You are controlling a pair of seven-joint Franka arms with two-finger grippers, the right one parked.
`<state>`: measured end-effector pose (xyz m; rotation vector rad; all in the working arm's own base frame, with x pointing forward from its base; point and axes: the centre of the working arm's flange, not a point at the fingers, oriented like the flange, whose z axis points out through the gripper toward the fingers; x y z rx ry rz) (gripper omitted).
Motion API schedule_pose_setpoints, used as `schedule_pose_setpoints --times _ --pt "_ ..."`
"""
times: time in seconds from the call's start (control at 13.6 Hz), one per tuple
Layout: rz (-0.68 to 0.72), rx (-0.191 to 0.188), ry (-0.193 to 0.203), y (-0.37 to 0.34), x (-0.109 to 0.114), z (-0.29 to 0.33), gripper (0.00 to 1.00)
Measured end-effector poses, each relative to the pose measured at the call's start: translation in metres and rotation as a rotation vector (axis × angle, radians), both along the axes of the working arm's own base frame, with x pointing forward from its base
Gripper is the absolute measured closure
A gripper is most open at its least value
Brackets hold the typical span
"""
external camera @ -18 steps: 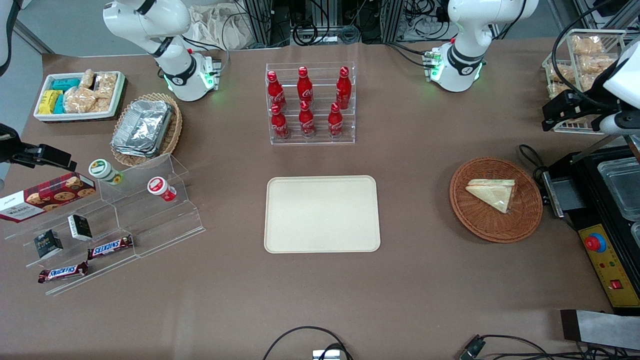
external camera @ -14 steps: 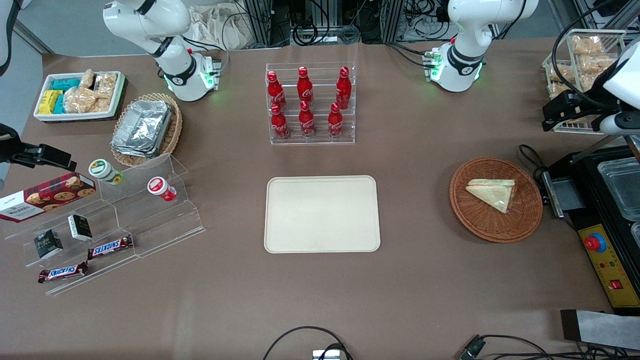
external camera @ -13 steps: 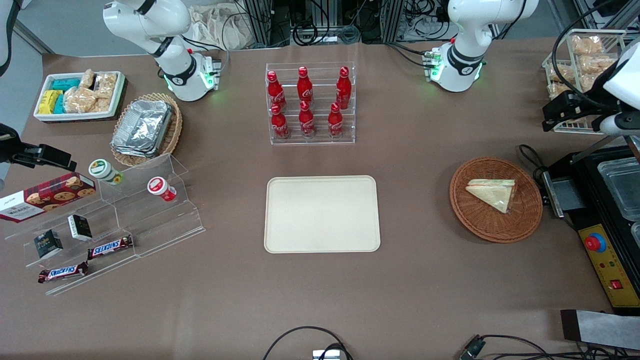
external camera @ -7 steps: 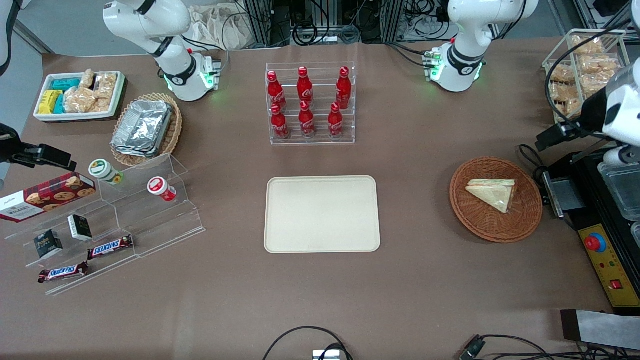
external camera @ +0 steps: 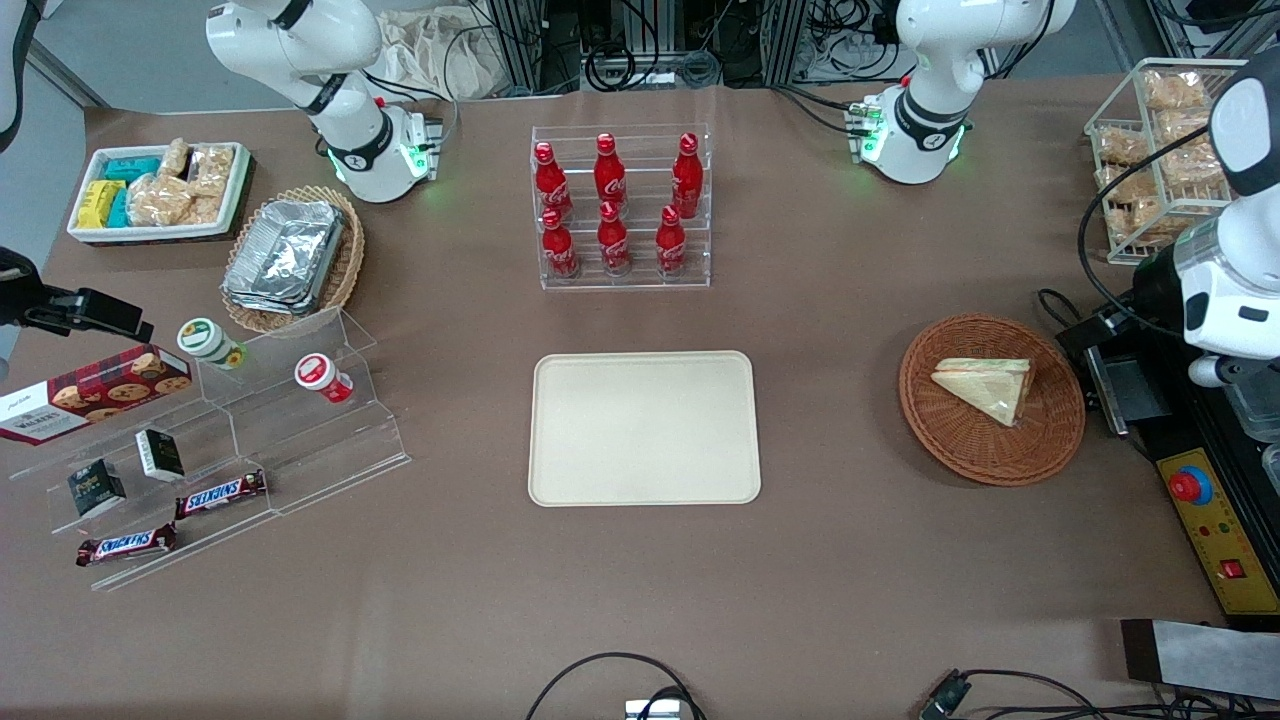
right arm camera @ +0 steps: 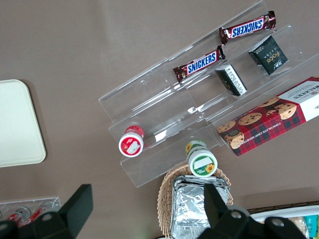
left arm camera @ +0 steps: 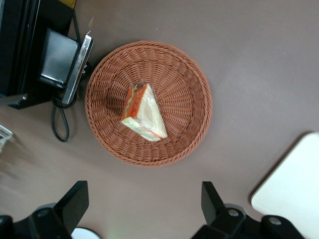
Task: Place sandwich from basket to tray
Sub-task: 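Move the left gripper over the wicker basket above the wrapped sandwich, then lower the open left gripper around the wrapped sandwich in the basket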
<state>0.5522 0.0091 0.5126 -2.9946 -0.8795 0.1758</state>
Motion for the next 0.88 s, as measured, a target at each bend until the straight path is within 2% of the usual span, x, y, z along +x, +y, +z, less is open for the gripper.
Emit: schedule_pose_setpoints --times 0.29,0.74,0.88 --pt "0.142 -0.007 -0.027 0.000 -0.027 -0.050 0.00" --pt "0.239 -0.002 -0.055 0.025 -0.055 -0.124 0.00" --pt "0.253 -0.001 -0.075 0.030 -0.064 -0.146 0.00"
